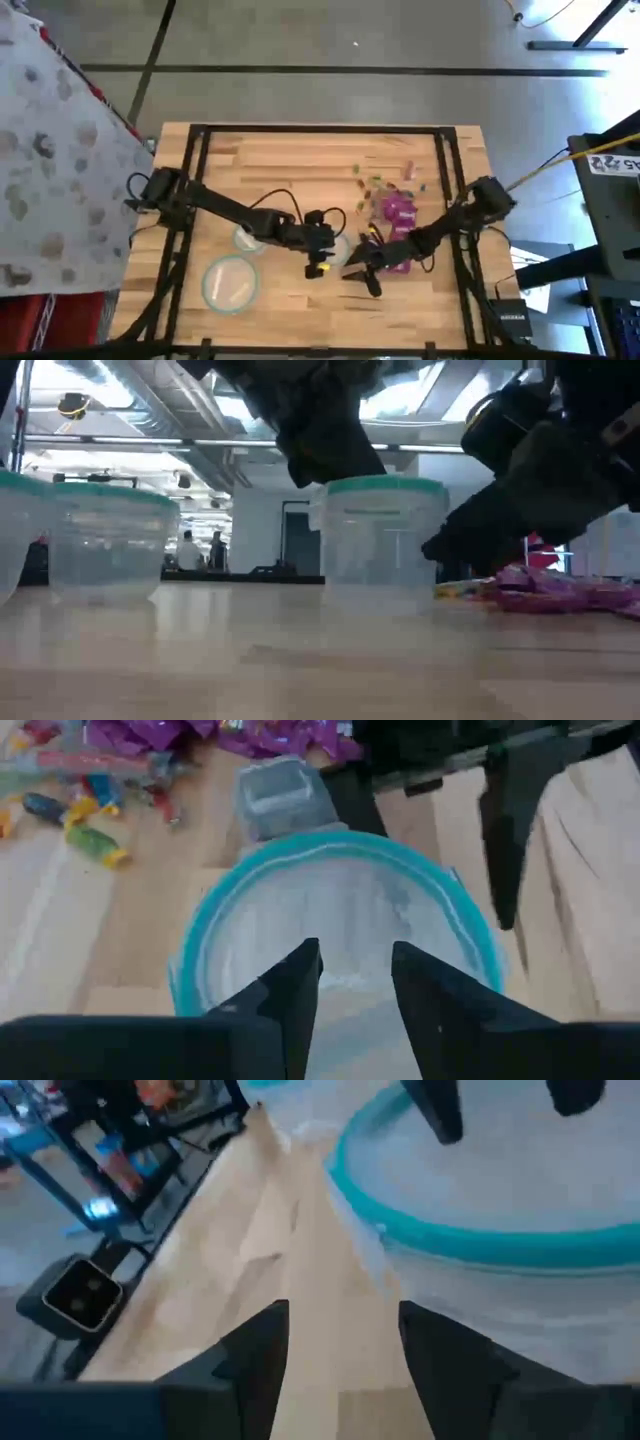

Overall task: Sort candy
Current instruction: Open the top small transparent bin

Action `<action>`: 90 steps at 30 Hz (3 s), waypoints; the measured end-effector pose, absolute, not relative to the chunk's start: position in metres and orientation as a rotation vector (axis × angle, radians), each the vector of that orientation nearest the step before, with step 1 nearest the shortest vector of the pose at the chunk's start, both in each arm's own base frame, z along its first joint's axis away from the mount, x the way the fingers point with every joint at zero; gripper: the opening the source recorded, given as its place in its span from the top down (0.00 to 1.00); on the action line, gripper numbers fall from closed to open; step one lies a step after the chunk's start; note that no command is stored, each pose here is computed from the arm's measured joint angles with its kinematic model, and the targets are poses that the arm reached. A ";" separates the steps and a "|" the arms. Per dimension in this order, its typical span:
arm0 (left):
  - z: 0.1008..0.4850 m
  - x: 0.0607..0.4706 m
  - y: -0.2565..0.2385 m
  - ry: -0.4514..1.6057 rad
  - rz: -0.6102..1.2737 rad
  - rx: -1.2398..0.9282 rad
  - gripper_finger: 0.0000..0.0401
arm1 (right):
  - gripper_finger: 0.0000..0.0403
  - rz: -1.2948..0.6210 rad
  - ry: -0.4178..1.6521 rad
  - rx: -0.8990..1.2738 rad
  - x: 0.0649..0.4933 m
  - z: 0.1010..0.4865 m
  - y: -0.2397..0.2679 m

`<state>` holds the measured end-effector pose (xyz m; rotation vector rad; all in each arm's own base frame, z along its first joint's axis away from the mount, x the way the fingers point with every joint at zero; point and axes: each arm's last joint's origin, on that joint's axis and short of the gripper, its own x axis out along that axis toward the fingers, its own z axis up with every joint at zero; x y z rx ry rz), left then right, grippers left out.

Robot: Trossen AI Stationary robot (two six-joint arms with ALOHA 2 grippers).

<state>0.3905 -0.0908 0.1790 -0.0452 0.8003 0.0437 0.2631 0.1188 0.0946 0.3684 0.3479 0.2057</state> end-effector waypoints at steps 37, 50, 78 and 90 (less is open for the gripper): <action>0.180 0.392 -0.092 0.720 0.098 -0.116 0.71 | 0.55 -0.455 0.514 0.037 0.228 0.144 0.084; 0.180 0.393 -0.089 0.716 0.114 -0.113 0.71 | 0.55 -0.012 0.637 0.242 0.219 0.133 0.131; 0.169 0.386 -0.086 0.736 0.159 -0.129 0.71 | 0.55 0.181 0.189 0.206 0.265 0.106 0.148; 0.172 0.387 -0.090 0.734 0.158 -0.178 0.71 | 0.55 -0.008 0.310 0.185 0.266 0.092 0.129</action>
